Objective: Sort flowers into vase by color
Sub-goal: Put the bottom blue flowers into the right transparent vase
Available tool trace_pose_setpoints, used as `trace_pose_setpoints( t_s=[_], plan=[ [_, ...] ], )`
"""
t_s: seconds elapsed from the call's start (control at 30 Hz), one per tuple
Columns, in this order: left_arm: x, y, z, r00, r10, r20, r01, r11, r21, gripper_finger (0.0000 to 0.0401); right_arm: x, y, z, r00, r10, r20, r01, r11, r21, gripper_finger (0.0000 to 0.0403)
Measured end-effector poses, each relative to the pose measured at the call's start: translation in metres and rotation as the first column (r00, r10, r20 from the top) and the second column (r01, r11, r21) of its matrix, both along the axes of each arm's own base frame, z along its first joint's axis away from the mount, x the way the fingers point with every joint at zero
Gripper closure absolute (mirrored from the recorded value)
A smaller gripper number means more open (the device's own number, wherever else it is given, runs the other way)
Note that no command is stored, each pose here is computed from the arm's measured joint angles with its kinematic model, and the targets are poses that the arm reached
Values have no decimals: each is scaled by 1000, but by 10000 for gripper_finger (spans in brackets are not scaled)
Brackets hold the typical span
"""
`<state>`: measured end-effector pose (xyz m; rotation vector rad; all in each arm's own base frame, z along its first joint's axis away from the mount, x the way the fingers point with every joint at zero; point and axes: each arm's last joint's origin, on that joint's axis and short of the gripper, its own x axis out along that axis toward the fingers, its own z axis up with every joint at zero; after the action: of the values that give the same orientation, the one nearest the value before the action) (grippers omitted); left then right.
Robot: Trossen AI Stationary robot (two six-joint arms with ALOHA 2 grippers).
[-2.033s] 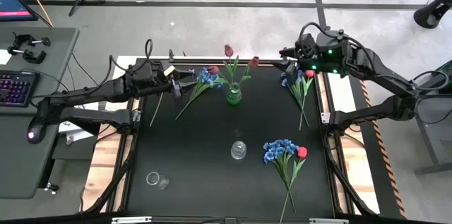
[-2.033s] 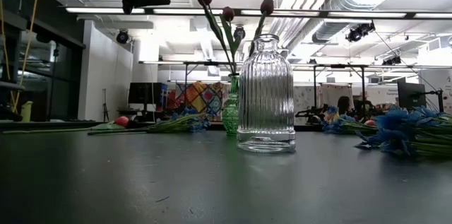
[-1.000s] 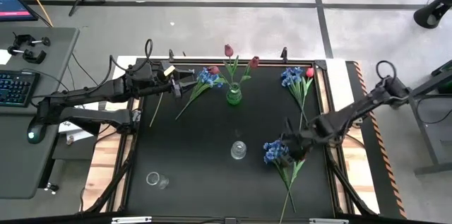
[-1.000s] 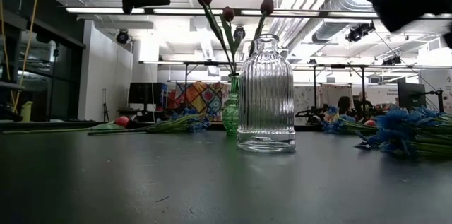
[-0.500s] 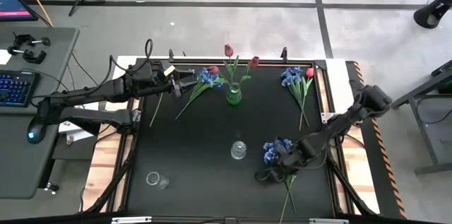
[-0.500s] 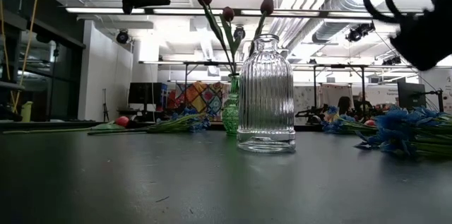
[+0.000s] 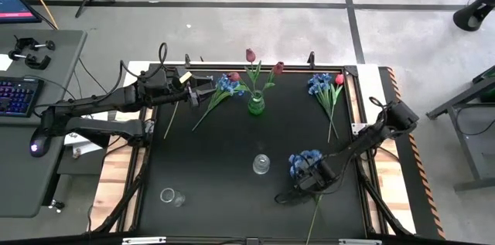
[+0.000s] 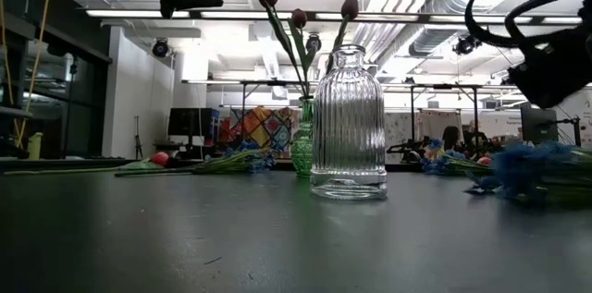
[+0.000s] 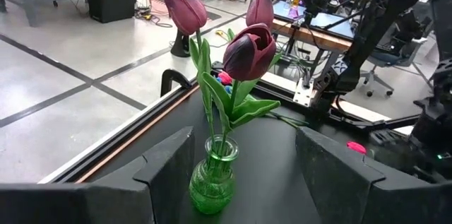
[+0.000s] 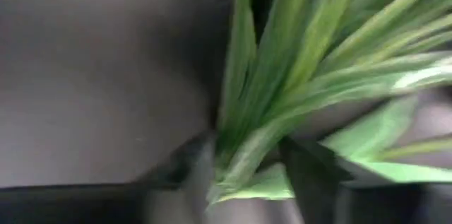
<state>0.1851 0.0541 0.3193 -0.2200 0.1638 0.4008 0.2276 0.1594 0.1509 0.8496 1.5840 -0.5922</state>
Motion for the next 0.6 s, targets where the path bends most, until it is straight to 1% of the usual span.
trace_pose_setpoints(
  t_s=[0.03,0.07,0.1,0.17,0.2,0.27,0.3,0.33,0.37,0.4,0.47,0.53,0.6],
  plan=[
    [0,0,0,1000,0,1,0,1000,0,167,-2,-3,4,1000,23,-6,-24,1000,-17,337],
    [0,0,0,1000,0,2,0,1000,1,167,-3,-6,9,999,47,-5,-47,998,-31,368],
    [0,0,1,1000,0,0,0,1000,1,167,-5,-10,14,998,64,-4,-64,997,-49,383],
    [0,0,6,1000,-2,10,2,1000,13,167,-9,-22,27,998,66,17,-64,994,-86,379],
    [-1,0,9,1000,-5,13,5,999,32,167,-11,-29,37,997,56,55,-50,993,-105,379],
    [-1,0,15,1000,-13,15,12,997,79,167,-14,-44,58,984,30,176,-1,987,-161,392],
    [-1,0,17,1000,-15,12,14,995,99,167,-16,-51,70,966,20,256,30,981,-193,396],
    [-1,0,18,1000,-14,7,13,993,118,167,-19,-59,83,938,21,345,63,972,-228,397],
    [-2,0,20,1000,-8,5,7,991,133,167,-22,-65,96,898,29,438,95,961,-258,395],
    [-2,0,21,1000,3,9,-4,990,139,167,-25,-72,108,847,45,529,132,948,-291,394],
    [-2,1,21,1000,15,13,-17,990,139,167,-31,-83,133,721,83,688,220,914,-341,398],
    [-2,1,21,1000,20,19,-23,992,122,167,-35,-91,154,590,149,794,284,882,-376,400],
    [-2,1,21,999,23,25,-25,994,109,167,-35,-95,173,472,226,852,303,866,-397,399]
  ],
)
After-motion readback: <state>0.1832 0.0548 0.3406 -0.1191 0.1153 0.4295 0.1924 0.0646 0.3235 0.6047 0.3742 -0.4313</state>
